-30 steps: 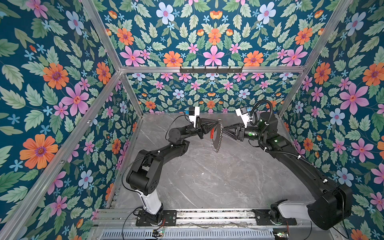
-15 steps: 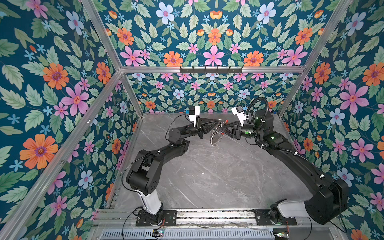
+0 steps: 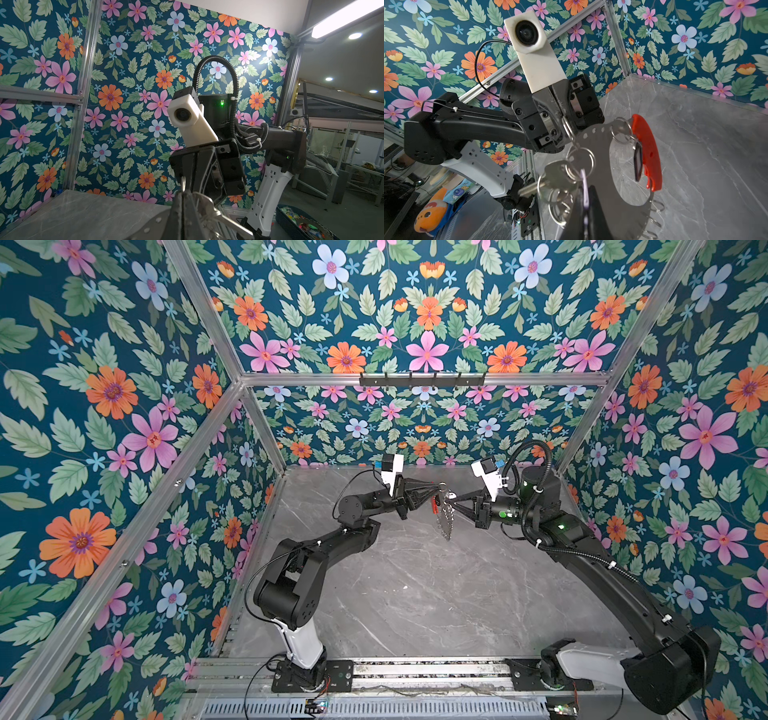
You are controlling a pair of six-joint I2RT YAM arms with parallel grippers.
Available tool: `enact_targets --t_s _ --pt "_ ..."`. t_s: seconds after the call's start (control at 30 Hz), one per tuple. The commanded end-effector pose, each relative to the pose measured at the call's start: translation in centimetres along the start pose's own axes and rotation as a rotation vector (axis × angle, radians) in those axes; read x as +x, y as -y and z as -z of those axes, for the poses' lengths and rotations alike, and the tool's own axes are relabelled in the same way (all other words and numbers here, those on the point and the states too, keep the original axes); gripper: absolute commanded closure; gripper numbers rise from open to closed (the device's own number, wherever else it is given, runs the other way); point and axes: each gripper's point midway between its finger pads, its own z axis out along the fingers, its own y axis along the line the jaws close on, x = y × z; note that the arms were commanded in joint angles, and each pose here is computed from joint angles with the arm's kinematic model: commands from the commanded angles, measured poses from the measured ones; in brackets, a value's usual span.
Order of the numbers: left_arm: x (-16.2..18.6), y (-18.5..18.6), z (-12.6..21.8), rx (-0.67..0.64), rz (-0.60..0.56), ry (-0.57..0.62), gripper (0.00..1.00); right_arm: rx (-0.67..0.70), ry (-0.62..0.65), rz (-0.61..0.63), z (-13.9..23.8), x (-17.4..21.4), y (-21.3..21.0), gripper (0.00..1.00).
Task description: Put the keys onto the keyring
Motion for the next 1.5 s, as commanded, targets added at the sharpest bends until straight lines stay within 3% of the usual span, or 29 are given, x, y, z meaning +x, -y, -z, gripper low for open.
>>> enact_targets --t_s 0.0,0.3,0.5,0.6,0.9,1.17,1.47 --pt "-1.7 0.9 0.0 0.020 -0.068 0.056 1.00 0.046 -0.041 -0.010 0.1 1.3 0.9 0.99" --pt "-1.7 1.0 0.0 0.023 -0.071 0.053 1.00 0.264 -0.011 0.016 1.3 1.0 4.0 0.94" --pt "-1.7 0.8 -0.1 0.022 -0.064 0.056 1.00 0.258 -0.039 0.050 0.4 1.0 3.4 0.87" --pt "-1.7 0.9 -0.1 0.022 -0.065 0.057 1.00 0.261 -0.058 0.046 -0.1 1.5 3.6 0.87" --pt "-1.6 1.0 0.0 0.023 -0.066 0.052 1.00 0.464 0.009 0.063 1.8 0.7 6.3 0.89" --pt "-1.4 0.9 0.0 0.023 -0.062 0.049 1.00 0.486 0.038 0.052 2.0 0.1 6.6 0.59" --pt "0.0 0.2 0.4 0.009 -0.053 0.029 1.00 0.497 0.052 0.031 2.6 1.0 6.6 0.57"
